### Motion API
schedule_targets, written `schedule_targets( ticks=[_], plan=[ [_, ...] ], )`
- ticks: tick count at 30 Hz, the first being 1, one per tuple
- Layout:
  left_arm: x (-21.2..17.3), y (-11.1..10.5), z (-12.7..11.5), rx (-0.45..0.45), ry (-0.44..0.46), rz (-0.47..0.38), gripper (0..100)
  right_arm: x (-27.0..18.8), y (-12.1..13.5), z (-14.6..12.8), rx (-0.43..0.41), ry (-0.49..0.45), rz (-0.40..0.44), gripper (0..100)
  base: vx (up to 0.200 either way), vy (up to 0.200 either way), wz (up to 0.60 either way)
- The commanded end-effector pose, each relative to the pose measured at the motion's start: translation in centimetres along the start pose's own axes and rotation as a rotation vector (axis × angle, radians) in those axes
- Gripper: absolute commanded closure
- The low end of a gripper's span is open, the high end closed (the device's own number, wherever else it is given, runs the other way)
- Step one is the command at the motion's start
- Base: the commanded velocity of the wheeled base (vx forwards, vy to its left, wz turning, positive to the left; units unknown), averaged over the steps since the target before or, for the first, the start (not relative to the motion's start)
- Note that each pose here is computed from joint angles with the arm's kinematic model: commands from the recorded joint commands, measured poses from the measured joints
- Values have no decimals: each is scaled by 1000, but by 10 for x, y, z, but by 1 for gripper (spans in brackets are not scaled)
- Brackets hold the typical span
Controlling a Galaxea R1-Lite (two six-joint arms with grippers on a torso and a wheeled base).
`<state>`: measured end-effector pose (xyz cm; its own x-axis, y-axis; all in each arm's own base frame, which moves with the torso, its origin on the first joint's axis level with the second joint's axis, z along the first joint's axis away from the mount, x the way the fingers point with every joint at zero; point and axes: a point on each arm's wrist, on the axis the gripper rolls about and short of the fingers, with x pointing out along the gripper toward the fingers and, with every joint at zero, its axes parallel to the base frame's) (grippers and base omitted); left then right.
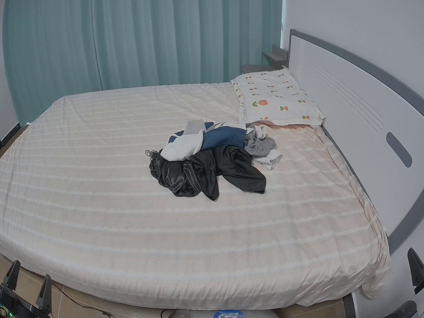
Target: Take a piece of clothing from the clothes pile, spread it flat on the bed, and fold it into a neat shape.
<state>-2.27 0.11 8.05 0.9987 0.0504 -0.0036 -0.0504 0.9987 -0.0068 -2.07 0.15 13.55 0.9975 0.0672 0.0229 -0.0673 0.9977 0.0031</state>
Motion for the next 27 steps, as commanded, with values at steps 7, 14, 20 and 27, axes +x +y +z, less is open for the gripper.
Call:
schedule_targets(
  ticks=[7, 14, 20, 27],
  plan=[
    [0, 0, -5, 0, 6, -3, 0, 127, 2, 2, 90, 558, 189, 0, 0, 0, 0],
    [1, 0, -5, 3, 6, -12, 0, 232, 23, -30, 146, 606, 204, 0, 0, 0, 0],
    [1, -1, -5, 10, 9, -26, 0, 322, 66, -69, 230, 580, 116, 0, 0, 0, 0],
    [1, -1, -5, 7, 7, -24, 0, 392, 86, -107, 243, 566, 89, 0, 0, 0, 0]
  ],
)
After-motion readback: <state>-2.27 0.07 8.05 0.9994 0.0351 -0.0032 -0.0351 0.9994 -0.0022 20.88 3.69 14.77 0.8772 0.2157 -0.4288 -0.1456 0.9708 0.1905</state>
